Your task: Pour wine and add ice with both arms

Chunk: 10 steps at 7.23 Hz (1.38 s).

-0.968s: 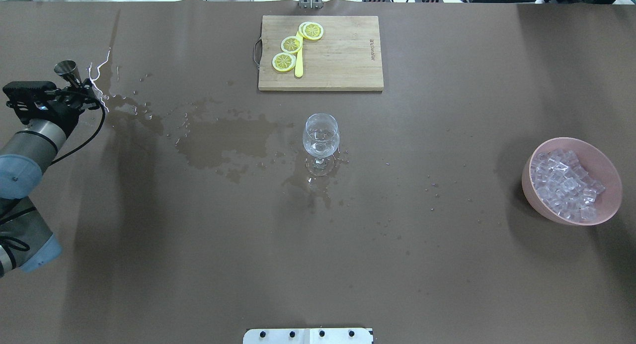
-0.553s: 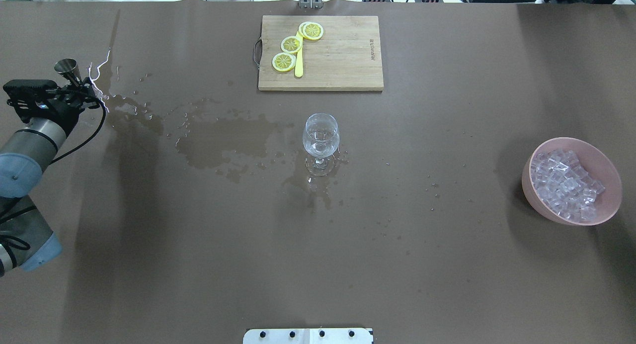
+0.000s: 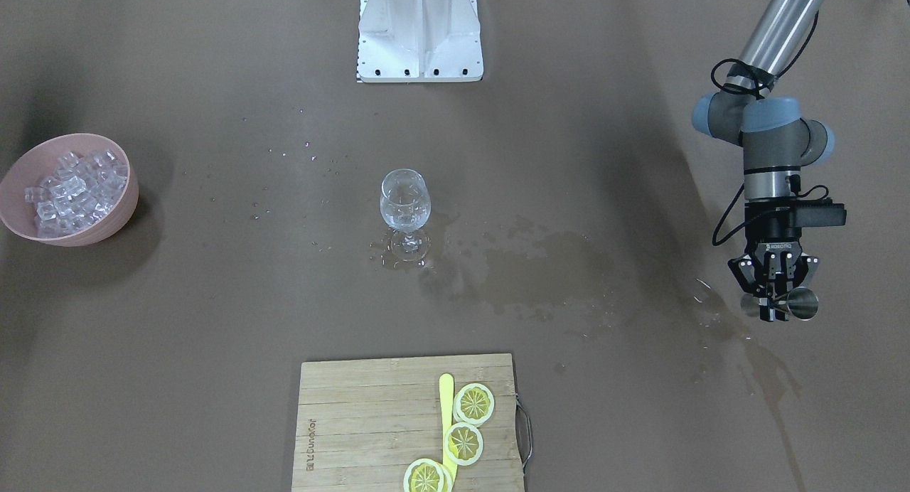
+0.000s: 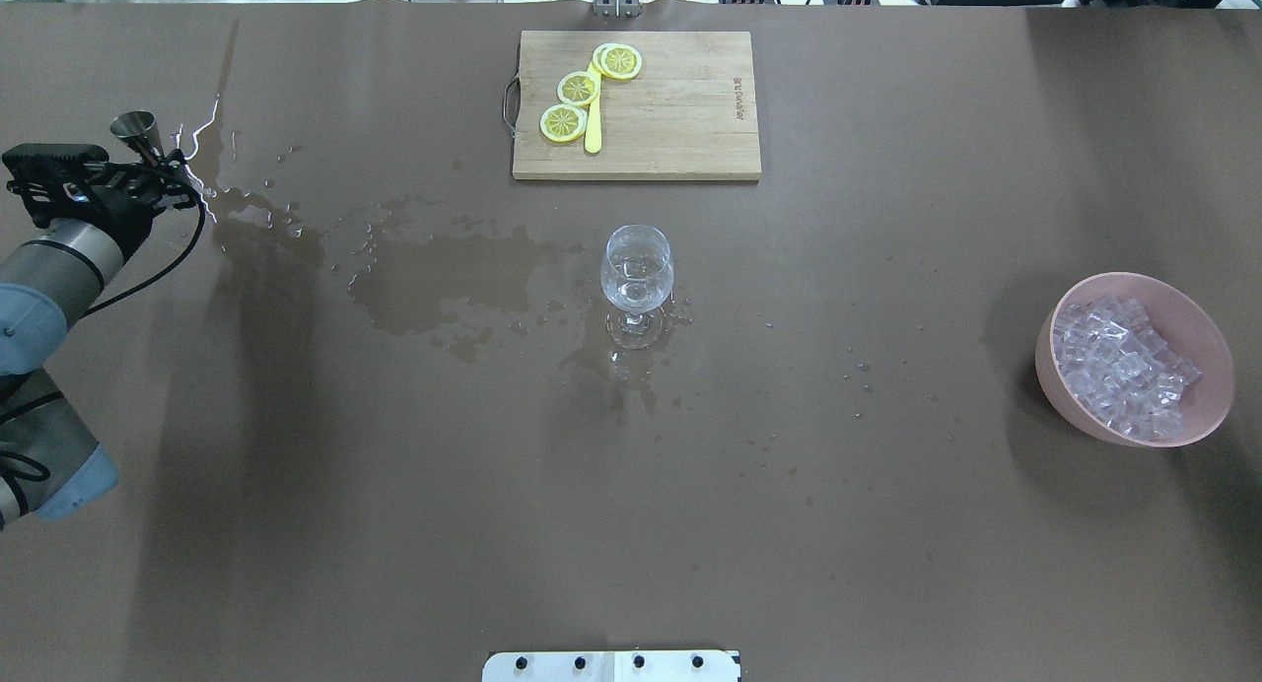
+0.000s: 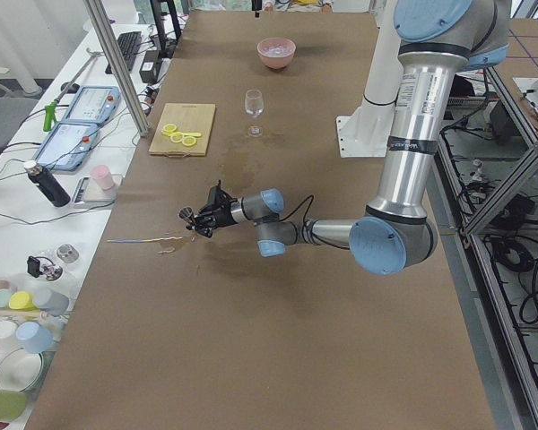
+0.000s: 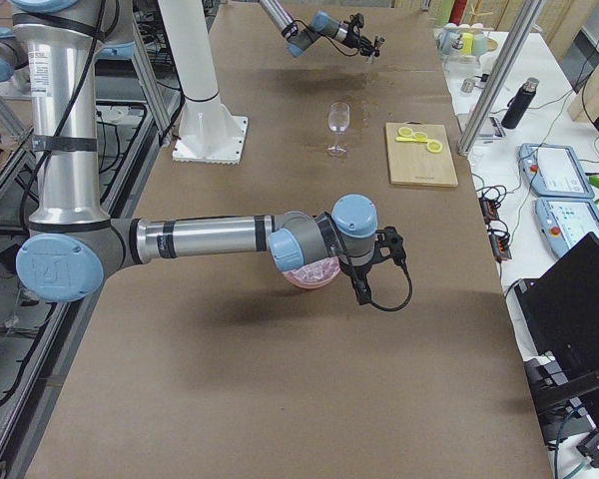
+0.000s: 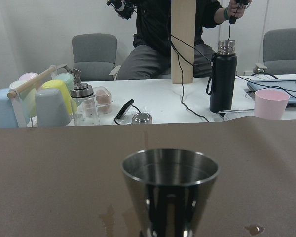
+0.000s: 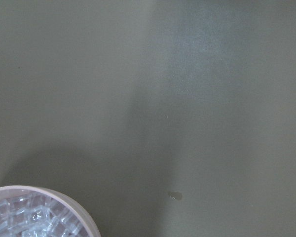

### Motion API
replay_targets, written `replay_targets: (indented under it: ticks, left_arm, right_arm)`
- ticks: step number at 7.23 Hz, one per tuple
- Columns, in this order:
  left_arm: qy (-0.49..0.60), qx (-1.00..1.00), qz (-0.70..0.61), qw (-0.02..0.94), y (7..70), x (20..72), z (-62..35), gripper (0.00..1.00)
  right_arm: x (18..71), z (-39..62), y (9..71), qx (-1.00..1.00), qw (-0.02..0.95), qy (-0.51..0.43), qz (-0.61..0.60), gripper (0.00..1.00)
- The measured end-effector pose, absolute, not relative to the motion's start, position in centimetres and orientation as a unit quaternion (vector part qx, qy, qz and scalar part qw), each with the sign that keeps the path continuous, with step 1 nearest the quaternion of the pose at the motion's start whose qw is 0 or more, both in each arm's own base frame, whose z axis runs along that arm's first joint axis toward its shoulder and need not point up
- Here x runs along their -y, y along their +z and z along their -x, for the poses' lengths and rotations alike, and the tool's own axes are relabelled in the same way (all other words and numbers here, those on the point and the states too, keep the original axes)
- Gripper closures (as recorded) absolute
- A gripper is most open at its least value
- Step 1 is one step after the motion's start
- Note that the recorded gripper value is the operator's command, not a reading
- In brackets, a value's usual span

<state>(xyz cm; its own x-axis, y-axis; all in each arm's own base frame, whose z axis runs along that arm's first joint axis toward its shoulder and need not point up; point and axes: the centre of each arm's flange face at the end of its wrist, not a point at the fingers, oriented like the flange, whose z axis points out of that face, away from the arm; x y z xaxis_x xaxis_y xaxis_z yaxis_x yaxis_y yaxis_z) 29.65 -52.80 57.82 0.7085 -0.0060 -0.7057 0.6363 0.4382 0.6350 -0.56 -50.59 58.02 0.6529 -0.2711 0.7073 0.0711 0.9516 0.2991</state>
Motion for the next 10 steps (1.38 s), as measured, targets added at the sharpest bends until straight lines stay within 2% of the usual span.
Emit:
replay_targets:
  ticks: [2,4,5,6,10]
  left_arm:
    - [-0.202,-0.330,-0.484,0.785,57.4,53.3,-29.4,0.28]
    - [-0.200,-0.334,-0.481,0.786,57.2,53.5,-29.6,0.28]
    - [-0.200,-0.333,-0.480,0.787,57.2,53.6,-29.5,0.19]
    - [-0.200,-0.334,-0.479,0.786,57.1,53.8,-29.4,0.01]
    - [-0.195,-0.367,-0.463,0.783,55.2,56.1,-25.0,0.01]
  right_arm:
    - [50.6,0.6,58.0,0.405,0.901,-0.095,-0.123,0.00]
    - [50.6,0.6,58.1,0.405,0.901,-0.095,-0.123,0.00]
    - [50.6,0.6,58.1,0.405,0.901,-0.095,-0.122,0.00]
    - [50.7,0.6,58.1,0.405,0.901,-0.095,-0.122,0.00]
    - [50.7,0.7,58.0,0.405,0.901,-0.096,-0.123,0.00]
